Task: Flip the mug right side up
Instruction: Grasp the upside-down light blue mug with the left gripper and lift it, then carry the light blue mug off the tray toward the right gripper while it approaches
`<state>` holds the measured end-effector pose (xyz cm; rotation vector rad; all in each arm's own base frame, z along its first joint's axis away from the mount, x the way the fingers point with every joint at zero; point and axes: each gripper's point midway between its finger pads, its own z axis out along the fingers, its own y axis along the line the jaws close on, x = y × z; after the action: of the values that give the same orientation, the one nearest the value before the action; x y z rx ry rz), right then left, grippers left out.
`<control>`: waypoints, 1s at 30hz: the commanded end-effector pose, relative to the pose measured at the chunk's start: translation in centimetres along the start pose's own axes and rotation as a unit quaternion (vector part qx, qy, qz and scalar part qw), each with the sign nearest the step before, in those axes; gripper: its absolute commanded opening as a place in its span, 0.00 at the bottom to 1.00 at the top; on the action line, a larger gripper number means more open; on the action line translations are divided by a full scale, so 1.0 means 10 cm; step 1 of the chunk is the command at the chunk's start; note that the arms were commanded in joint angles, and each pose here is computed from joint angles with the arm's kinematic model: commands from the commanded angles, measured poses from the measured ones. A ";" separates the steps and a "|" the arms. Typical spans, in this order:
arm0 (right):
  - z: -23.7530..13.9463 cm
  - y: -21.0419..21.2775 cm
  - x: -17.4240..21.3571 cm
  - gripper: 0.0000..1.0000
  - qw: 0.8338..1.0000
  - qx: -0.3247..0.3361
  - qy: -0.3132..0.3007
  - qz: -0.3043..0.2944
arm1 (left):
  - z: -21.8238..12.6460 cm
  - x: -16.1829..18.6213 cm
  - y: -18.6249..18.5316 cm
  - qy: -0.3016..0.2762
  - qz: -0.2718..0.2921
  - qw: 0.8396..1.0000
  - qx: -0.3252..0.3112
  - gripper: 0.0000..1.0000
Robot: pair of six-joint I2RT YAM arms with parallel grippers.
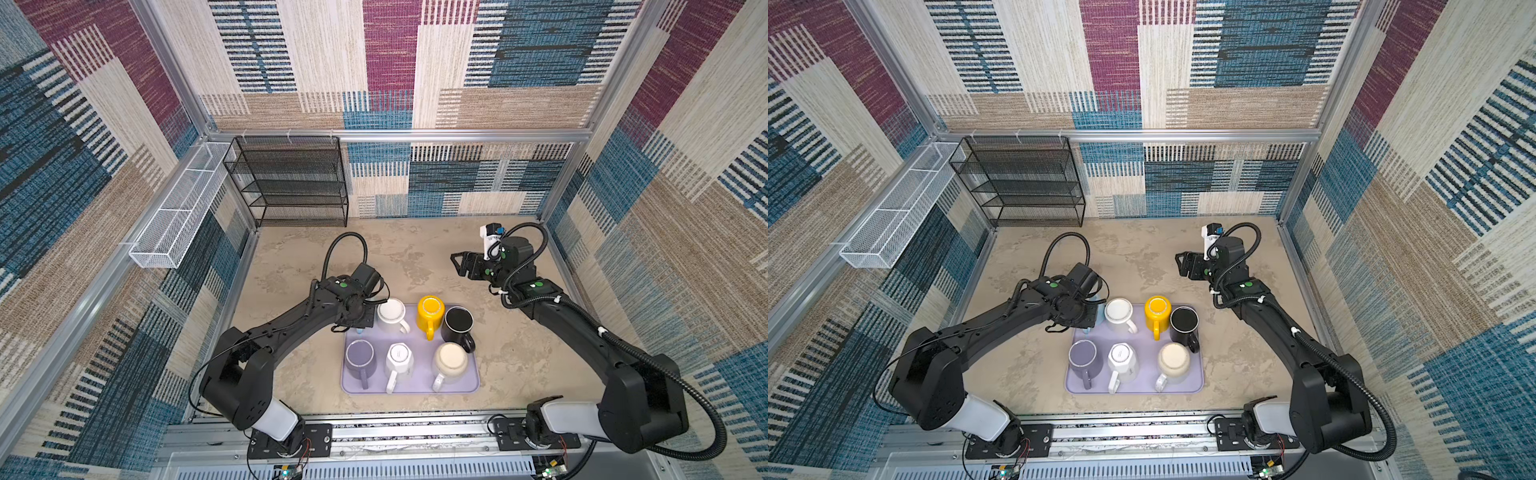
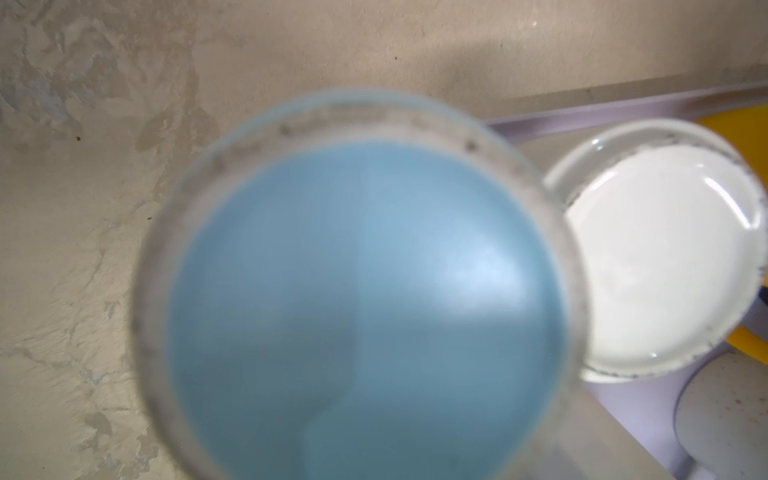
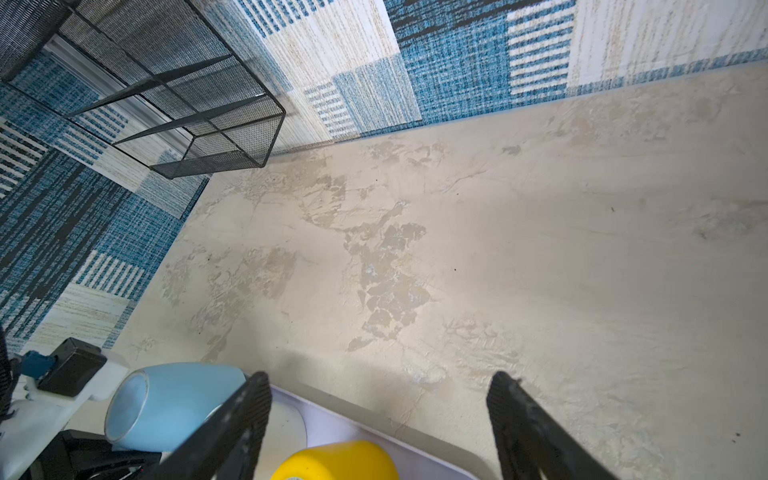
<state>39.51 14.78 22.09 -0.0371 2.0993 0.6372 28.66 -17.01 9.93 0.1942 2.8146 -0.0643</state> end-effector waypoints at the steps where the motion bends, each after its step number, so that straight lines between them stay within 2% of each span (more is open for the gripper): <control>1: 0.01 0.07 -0.08 0.84 1.000 -0.020 -0.014 0.003 | -0.07 -0.11 0.04 -0.024 -0.003 1.000 -0.012 0.00; 9: 0.05 0.14 0.03 0.83 0.999 -0.050 -0.007 0.014 | -0.16 -0.17 0.04 -0.035 0.009 0.999 0.003 0.00; 20: 0.16 0.40 0.14 0.82 0.993 -0.114 0.007 0.022 | -0.48 -0.44 0.05 -0.098 -0.023 0.992 0.083 0.00; 24: 0.19 0.59 0.18 0.80 0.989 -0.149 0.013 0.019 | -0.68 -0.59 -0.03 -0.133 -0.040 0.979 0.150 0.00; 30: 0.17 0.94 0.23 0.80 0.978 -0.208 0.015 0.018 | -1.07 -0.81 -0.11 -0.205 -0.050 0.950 0.230 0.00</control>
<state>37.31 22.83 21.60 -0.2101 2.0463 1.0106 31.48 -16.43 19.35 0.0811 2.5052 -0.5343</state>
